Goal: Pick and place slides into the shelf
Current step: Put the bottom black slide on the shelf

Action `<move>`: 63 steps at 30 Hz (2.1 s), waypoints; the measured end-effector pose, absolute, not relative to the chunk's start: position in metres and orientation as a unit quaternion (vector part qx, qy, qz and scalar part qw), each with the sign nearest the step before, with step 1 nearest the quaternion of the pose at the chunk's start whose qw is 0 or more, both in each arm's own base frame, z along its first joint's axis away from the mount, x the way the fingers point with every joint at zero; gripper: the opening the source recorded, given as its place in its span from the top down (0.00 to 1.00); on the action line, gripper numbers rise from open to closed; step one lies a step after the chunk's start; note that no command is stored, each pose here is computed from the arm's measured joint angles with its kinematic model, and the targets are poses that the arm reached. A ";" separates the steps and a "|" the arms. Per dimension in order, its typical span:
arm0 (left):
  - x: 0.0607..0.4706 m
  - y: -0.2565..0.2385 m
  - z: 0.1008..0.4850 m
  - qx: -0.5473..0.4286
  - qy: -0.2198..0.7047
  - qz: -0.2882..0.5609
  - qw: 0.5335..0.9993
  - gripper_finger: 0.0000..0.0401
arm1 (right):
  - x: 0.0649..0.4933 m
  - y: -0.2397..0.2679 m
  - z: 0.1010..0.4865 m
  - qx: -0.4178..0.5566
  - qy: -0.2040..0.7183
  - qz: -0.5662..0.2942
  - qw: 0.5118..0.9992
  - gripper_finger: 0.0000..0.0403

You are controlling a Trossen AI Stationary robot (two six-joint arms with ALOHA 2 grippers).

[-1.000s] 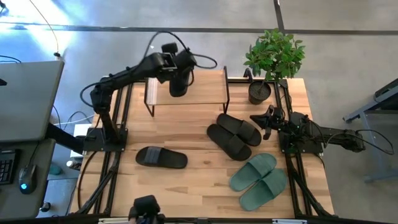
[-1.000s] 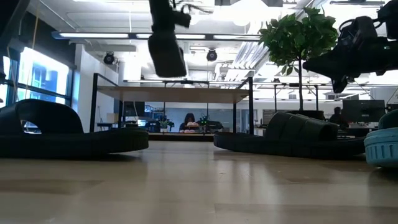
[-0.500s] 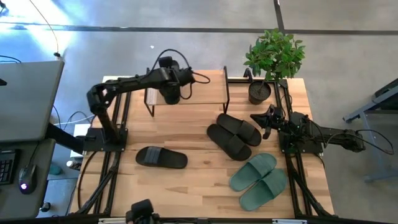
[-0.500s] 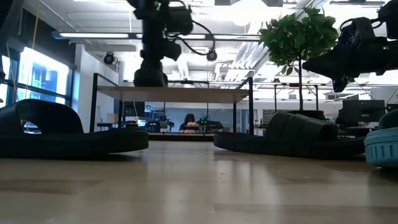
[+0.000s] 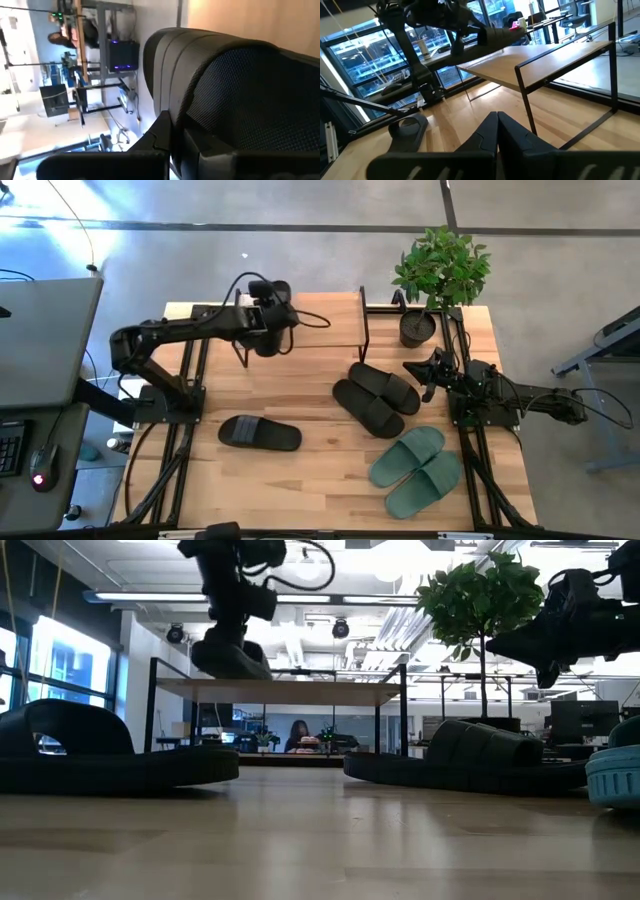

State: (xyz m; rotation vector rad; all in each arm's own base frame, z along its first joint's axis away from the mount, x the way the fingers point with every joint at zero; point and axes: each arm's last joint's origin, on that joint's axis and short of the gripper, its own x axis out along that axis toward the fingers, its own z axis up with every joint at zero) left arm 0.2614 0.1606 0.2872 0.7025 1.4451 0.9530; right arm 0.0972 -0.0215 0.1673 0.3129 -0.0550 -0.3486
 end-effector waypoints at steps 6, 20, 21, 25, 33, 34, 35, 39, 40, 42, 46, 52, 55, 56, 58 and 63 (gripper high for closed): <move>0.262 0.163 0.285 0.277 0.607 0.433 0.606 1.00 | 0.097 -0.021 0.167 0.167 -0.029 -0.172 0.970 1.00; 0.263 0.162 0.276 0.265 0.626 0.418 0.603 1.00 | 0.097 -0.022 0.167 0.167 -0.029 -0.173 0.970 1.00; 0.264 0.163 0.273 0.266 0.629 0.418 0.599 1.00 | 0.097 -0.022 0.167 0.167 -0.029 -0.173 0.970 1.00; 0.266 0.164 0.269 0.269 0.634 0.434 0.581 1.00 | 0.097 -0.021 0.167 0.167 -0.029 -0.172 0.970 1.00; 0.265 0.164 0.269 0.264 0.628 0.447 0.580 1.00 | 0.098 -0.022 0.167 0.167 -0.027 -0.173 0.970 1.00; 0.265 0.164 0.269 0.262 0.628 0.448 0.580 1.00 | 0.097 -0.022 0.167 0.167 -0.027 -0.173 0.970 1.00; 0.265 0.164 0.269 0.260 0.626 0.451 0.580 1.00 | 0.097 -0.022 0.167 0.167 -0.027 -0.173 0.970 1.00; 0.264 0.164 0.269 0.255 0.623 0.458 0.580 1.00 | 0.097 -0.022 0.167 0.167 -0.027 -0.173 0.970 1.00; 0.264 0.164 0.269 0.255 0.625 0.460 0.578 1.00 | 0.097 -0.022 0.167 0.167 -0.027 -0.173 0.970 1.00; 0.262 0.163 0.268 0.254 0.629 0.459 0.573 1.00 | 0.097 -0.022 0.167 0.167 -0.027 -0.173 0.970 1.00; 0.260 0.162 0.267 0.248 0.634 0.462 0.568 1.00 | 0.097 -0.022 0.167 0.167 -0.027 -0.173 0.970 1.00; 0.258 0.161 0.267 0.251 0.643 0.456 0.562 1.00 | 0.097 -0.022 0.167 0.165 -0.027 -0.173 0.971 1.00; 0.258 0.161 0.267 0.260 0.650 0.444 0.558 1.00 | 0.097 -0.022 0.167 0.165 -0.027 -0.173 0.971 1.00; 0.258 0.161 0.267 0.261 0.651 0.443 0.558 1.00 | 0.097 -0.022 0.167 0.165 -0.027 -0.173 0.971 1.00; 0.258 0.161 0.267 0.262 0.652 0.442 0.558 1.00 | 0.097 -0.022 0.167 0.165 -0.027 -0.173 0.971 1.00; 0.259 0.162 0.267 0.263 0.652 0.441 0.559 1.00 | 0.097 -0.022 0.167 0.165 -0.027 -0.173 0.971 1.00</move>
